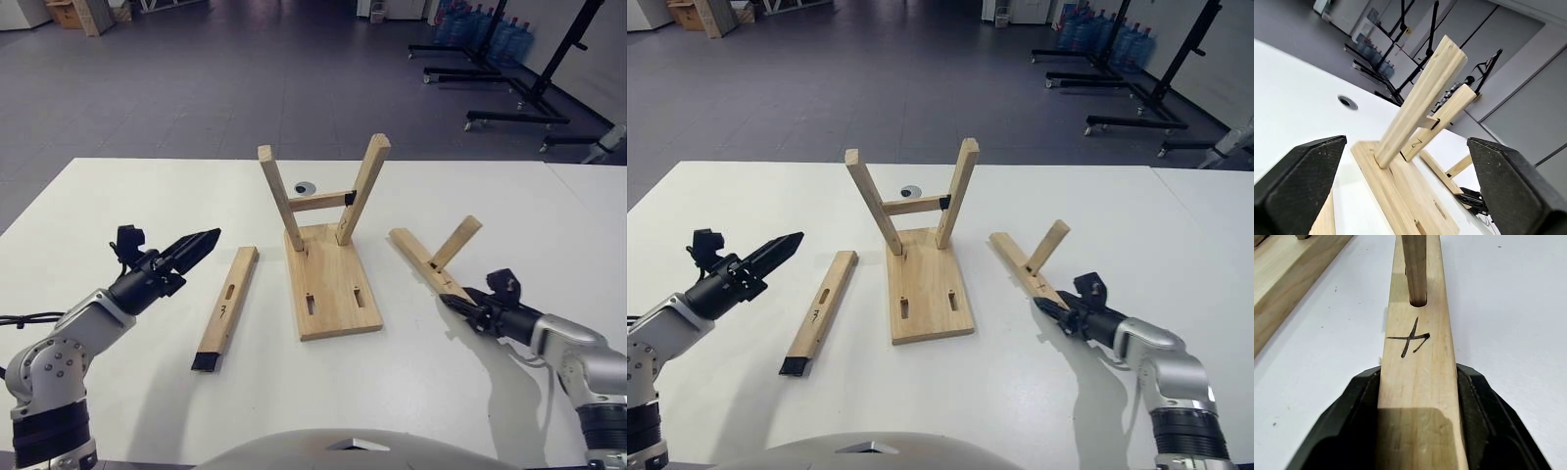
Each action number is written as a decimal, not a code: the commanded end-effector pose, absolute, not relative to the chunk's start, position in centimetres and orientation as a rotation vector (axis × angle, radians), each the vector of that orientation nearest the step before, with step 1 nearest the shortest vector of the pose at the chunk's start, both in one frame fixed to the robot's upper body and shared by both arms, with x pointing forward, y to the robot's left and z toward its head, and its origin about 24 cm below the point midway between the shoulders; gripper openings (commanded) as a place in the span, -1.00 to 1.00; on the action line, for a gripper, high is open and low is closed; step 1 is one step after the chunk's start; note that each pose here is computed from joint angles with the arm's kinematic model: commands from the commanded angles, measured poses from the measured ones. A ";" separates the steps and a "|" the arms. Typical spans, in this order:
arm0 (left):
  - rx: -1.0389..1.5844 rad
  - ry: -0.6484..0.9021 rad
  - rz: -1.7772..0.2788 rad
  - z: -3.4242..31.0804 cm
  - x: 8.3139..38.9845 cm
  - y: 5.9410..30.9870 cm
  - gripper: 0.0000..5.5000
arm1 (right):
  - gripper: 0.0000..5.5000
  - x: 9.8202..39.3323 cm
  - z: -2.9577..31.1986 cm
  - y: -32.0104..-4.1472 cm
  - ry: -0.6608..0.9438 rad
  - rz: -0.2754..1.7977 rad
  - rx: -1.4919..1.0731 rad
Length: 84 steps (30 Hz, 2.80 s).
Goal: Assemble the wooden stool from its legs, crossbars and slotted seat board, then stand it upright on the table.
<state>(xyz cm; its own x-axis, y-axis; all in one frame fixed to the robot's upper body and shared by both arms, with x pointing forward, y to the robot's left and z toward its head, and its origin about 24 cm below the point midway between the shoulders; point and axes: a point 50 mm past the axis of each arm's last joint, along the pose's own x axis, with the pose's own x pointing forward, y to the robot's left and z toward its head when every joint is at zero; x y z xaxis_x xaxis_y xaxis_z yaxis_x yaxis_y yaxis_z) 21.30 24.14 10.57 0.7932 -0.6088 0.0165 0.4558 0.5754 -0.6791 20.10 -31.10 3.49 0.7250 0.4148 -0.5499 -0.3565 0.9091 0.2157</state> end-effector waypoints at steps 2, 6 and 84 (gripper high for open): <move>-0.785 0.249 -0.652 10.8 21.3 24.6 0.65 | -0.26 19.7 5.7 -32.6 0.567 0.563 0.220; -0.862 0.190 -0.777 13.1 22.0 22.9 0.65 | -0.26 21.2 9.5 -30.7 0.406 0.763 0.328; -1.128 0.224 -1.107 15.1 23.2 10.2 -0.11 | -0.26 20.3 12.6 -14.1 0.252 1.385 0.721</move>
<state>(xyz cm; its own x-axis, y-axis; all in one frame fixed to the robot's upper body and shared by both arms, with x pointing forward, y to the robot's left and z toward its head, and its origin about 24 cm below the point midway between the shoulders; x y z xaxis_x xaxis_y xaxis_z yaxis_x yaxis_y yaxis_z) 22.78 10.05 15.23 0.4708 -0.7942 0.3842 0.5977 -0.0332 -0.8010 20.39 -14.23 11.98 0.2240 0.9506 0.2149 -0.7881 0.0470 0.6137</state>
